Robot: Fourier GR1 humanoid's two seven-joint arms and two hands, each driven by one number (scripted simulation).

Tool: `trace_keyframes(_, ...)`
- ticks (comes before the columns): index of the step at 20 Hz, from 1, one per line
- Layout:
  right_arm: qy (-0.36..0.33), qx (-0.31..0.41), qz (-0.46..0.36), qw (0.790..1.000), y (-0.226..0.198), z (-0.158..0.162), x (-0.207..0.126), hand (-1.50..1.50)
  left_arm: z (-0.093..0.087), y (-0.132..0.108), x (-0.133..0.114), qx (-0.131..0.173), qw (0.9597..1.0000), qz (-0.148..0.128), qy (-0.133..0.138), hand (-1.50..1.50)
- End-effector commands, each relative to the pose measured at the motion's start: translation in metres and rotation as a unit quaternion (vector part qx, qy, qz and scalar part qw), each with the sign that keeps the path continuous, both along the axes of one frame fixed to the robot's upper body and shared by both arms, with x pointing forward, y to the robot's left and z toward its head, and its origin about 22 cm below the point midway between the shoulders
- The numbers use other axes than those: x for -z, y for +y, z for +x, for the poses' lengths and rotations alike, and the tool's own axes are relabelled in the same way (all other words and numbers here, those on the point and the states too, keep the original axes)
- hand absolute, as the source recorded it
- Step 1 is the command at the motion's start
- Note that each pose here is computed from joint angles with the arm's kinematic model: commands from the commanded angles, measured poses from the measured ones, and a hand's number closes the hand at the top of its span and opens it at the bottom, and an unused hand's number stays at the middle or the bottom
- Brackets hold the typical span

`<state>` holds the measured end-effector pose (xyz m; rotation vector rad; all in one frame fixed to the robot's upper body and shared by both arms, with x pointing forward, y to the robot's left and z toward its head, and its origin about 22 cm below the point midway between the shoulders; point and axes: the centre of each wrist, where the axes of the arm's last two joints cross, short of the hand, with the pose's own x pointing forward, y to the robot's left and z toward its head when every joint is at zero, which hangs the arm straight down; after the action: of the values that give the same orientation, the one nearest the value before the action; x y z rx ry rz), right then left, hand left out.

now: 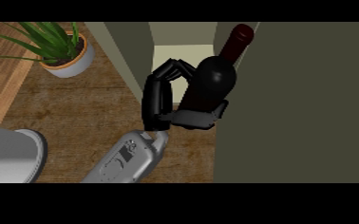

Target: Pick up the wine, place it into the cabinet and close the cabinet

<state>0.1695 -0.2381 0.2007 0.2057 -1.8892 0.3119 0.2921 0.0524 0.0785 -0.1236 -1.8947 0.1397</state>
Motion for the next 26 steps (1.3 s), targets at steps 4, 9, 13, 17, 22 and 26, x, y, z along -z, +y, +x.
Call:
trace_keyframes(4,-0.025,-0.015,0.015,0.999,-0.006,-0.028,-0.012,-1.5,0.001,0.016,0.038,-0.017,0.9984,0.053,-0.006,1.5)
trace_keyframes(9,-0.013,-0.025,0.007,1.0,-0.004,-0.033,-0.011,-1.5,0.02,0.017,0.025,-0.035,0.9976,0.058,-0.015,1.5)
trace_keyframes(13,-0.032,-0.022,0.014,0.999,-0.005,-0.046,-0.012,-1.5,0.01,0.02,0.057,-0.055,0.9967,0.057,-0.013,1.5)
trace_keyframes(17,-0.022,-0.02,0.018,0.999,0.007,-0.022,-0.023,-1.5,0.025,0.024,0.061,-0.057,0.9969,0.052,-0.017,1.5)
trace_keyframes(22,-0.009,-0.028,0.019,0.999,-0.01,-0.012,-0.02,-1.5,0.047,0.023,0.029,-0.055,0.9977,0.041,0.002,1.5)
trace_keyframes(26,-0.018,-0.023,0.034,0.999,-0.003,-0.037,-0.009,-1.5,0.049,0.029,0.053,-0.053,0.9974,0.047,0.012,1.5)
